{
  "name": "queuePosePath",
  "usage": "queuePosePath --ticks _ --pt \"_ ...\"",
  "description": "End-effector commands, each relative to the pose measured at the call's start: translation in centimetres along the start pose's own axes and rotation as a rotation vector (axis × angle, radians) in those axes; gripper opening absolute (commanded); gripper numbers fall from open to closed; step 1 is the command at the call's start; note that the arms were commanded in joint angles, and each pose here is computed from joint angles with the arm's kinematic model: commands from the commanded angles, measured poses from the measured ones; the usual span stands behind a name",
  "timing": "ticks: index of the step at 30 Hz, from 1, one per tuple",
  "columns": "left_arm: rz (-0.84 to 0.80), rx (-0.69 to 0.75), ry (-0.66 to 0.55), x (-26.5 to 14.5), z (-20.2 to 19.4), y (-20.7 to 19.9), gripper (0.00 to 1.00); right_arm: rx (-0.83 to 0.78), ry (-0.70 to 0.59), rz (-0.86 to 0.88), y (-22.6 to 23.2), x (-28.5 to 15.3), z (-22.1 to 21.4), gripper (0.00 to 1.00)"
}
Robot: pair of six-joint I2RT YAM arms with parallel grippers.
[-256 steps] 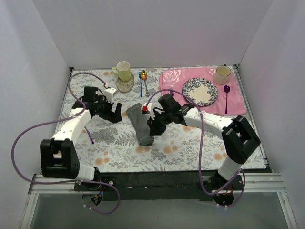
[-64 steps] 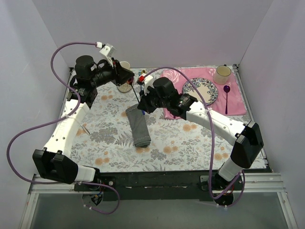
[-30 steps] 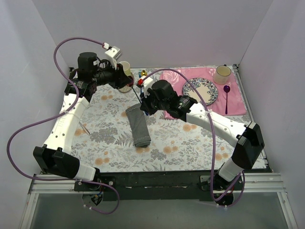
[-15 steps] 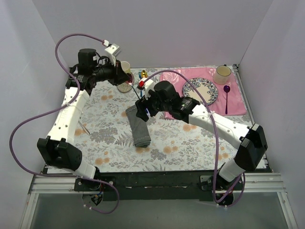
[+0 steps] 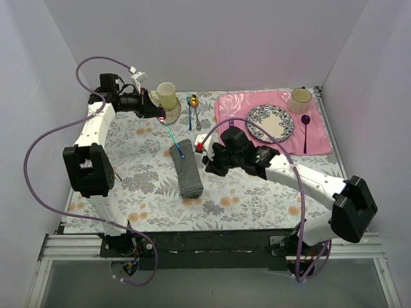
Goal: Fold the napkin into a case and place the utensils inside
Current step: Insert the spoon into the folded napkin.
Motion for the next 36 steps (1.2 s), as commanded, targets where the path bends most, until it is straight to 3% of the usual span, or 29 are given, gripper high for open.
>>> queuePosePath --ticks 1,16,36 --pt "-0.095 0.086 0.004 0.2 -0.4 0.4 0.00 -0.145 -0.066 0.076 0.2 1.6 -0.4 0.19" --pt "-0.116 0.037 0.085 2.2 -3.2 5.1 0.00 -0.282 -0.119 0.177 1.8 6.8 -2.6 0.16" --pt "-0.081 0.073 0.103 7.6 -1.5 7.2 0.00 -0.356 -0.098 0.186 3.8 6.5 -6.8 0.16"
Point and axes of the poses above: each gripper's point midway between its finger pads, its own x axis out along the fingers, its own y axis along the line the jaws close on, z = x × y, the point moved 10 cm from there along -x, back along the fingers, and after that the axes turned 12 degrees about -x, right-handed, at the moved point
